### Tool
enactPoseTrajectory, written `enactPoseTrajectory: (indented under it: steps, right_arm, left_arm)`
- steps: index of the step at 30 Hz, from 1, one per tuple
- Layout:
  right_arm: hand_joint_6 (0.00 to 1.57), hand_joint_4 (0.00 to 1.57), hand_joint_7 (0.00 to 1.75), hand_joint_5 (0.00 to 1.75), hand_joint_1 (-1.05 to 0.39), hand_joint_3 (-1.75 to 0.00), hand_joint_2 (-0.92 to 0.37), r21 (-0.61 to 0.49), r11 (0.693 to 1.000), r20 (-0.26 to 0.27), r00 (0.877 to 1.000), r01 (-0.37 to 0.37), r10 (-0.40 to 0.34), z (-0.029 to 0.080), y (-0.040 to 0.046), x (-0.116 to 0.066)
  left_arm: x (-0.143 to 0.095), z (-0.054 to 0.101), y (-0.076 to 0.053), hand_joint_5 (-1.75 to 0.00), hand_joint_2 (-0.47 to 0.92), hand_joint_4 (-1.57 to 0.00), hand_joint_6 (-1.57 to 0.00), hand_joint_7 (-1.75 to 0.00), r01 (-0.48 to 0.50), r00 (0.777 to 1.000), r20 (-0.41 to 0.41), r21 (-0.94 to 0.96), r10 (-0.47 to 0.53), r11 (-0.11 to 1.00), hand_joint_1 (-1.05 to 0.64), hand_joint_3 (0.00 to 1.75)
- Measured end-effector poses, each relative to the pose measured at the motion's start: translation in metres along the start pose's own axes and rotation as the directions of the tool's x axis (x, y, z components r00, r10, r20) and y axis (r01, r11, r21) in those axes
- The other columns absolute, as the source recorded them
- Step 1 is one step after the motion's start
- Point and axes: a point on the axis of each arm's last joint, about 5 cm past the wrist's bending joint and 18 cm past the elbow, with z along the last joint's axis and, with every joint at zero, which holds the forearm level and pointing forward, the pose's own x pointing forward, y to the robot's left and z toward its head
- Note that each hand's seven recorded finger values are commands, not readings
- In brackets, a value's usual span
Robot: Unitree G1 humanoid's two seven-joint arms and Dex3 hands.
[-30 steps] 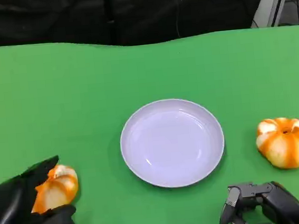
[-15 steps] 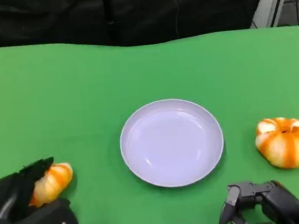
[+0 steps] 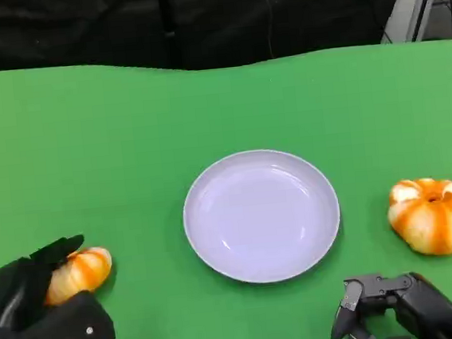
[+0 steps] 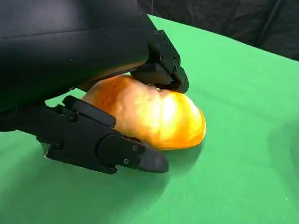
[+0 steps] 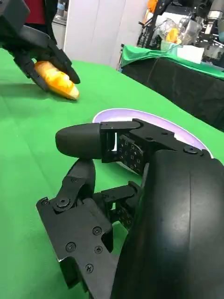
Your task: Grasp the bread from the table and place it into the plate.
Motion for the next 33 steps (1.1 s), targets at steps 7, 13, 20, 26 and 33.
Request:
enactPoseTrajectory:
  steps: [7,13,20,26,33]
  right_arm:
    - [0.88,0.83,1.1,1.46,-0.13,-0.87,-0.66,0.0,1.0,0.0,1.0,0.0,0.0,0.0,0.0,0.0]
    - [0.88,0.83,1.09,1.46,-0.13,-0.87,-0.66,0.0,1.0,-0.001,1.0,0.001,-0.001,0.0,0.0,0.0]
    - [0.87,0.82,1.09,1.46,-0.14,-0.87,-0.66,0.001,1.0,-0.002,1.0,0.002,-0.002,0.0,0.0,0.0]
    - [0.87,0.82,1.09,1.46,-0.14,-0.86,-0.67,0.002,1.0,-0.005,1.0,0.002,-0.002,0.0,-0.0001,0.0]
    - [0.87,0.83,1.09,1.46,-0.14,-0.87,-0.66,0.0,1.0,-0.001,1.0,0.003,-0.003,0.0,-0.0002,0.001]
  left_arm:
    - [0.0,0.0,0.001,-0.02,0.83,-0.83,-0.61,-0.01,0.01,1.0,0.01,0.012,-0.01,1.0,-0.04,0.01]
    - [0.0,0.0,0.001,-0.03,0.82,-0.89,-0.76,-0.05,0.009,1.0,0.002,0.009,-0.009,1.0,-0.07,0.01]
    - [0.002,0.007,-0.007,-1.7,0.85,-0.59,-0.48,-1.66,-0.106,0.994,-0.015,0.022,0.106,0.994,-0.26,0.0]
    - [0.0,0.01,-0.013,-1.75,0.85,-0.65,-0.49,-1.75,-0.165,0.986,-0.027,-0.006,0.165,0.986,-0.11,0.0]
    - [-0.004,0.01,-0.018,-1.75,0.83,-0.67,-0.49,-1.75,-0.208,0.978,-0.015,-0.05,0.207,0.977,-0.1,0.0]
